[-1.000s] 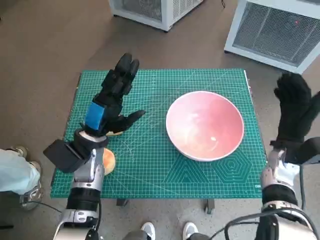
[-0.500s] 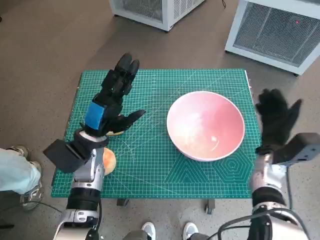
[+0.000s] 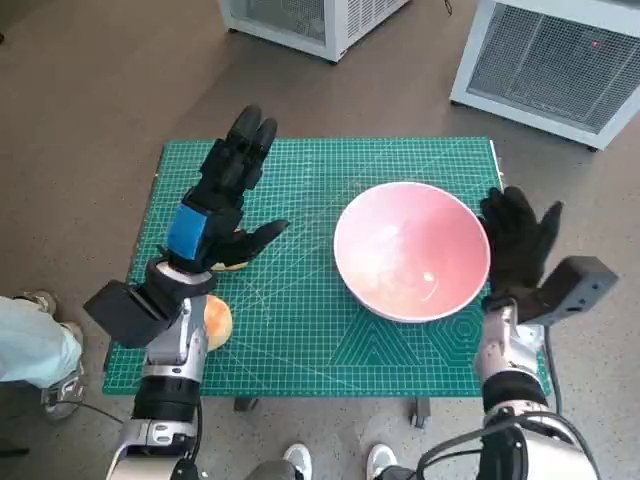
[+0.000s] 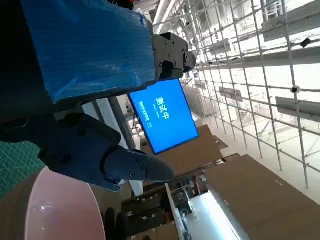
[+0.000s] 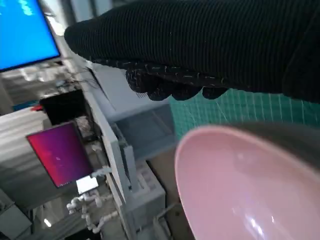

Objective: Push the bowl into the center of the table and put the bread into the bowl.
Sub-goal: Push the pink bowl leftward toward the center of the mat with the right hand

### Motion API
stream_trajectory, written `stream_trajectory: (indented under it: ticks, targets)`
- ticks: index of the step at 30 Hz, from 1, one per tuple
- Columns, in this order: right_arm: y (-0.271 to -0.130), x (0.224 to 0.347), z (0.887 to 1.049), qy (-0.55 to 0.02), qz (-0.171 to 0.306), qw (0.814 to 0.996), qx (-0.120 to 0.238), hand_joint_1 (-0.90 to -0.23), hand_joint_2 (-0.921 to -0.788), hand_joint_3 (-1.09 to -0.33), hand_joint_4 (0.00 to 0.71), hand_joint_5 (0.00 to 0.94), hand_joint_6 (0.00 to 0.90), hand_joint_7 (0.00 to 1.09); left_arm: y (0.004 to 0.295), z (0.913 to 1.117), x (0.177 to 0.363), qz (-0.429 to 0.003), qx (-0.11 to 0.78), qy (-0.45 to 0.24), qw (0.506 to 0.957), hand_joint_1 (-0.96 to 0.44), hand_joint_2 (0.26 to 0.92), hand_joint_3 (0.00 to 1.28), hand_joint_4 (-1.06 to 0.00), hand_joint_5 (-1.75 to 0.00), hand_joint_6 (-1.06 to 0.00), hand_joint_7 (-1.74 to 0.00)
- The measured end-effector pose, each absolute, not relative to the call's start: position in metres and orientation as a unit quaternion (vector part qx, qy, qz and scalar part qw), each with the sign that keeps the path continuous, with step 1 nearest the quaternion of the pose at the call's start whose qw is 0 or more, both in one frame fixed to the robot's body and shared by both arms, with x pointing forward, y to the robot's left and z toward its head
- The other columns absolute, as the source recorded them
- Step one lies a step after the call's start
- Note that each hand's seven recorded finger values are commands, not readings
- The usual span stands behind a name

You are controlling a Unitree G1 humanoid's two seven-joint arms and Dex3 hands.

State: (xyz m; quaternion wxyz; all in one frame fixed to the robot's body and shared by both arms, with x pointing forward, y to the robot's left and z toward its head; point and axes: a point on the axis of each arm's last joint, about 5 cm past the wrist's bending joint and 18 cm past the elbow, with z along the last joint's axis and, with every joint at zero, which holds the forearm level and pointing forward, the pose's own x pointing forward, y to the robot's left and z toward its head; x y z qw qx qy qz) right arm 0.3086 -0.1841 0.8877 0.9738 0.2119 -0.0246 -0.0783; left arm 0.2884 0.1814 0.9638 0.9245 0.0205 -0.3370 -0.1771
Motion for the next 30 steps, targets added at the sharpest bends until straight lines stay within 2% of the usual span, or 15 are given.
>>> stream_trajectory:
  ticks: [17,30]
  targets:
    - [-0.150,0.318,0.894,-0.004,-0.032,0.961,0.275,-0.542,-0.921,-0.897,0.291,0.001,0.319,0.22,0.192,0.960,0.280,-0.162,0.033,-0.334,0.928,-0.44,0.921,0.21,-0.14,0.00,-0.13,-0.12]
    - [-0.129,0.325,0.904,-0.002,-0.006,0.952,0.307,-0.544,-0.921,-0.849,0.295,0.002,0.326,0.20,0.198,0.958,0.273,-0.146,0.036,-0.336,0.930,-0.45,0.921,0.21,-0.15,-0.01,-0.14,-0.12]
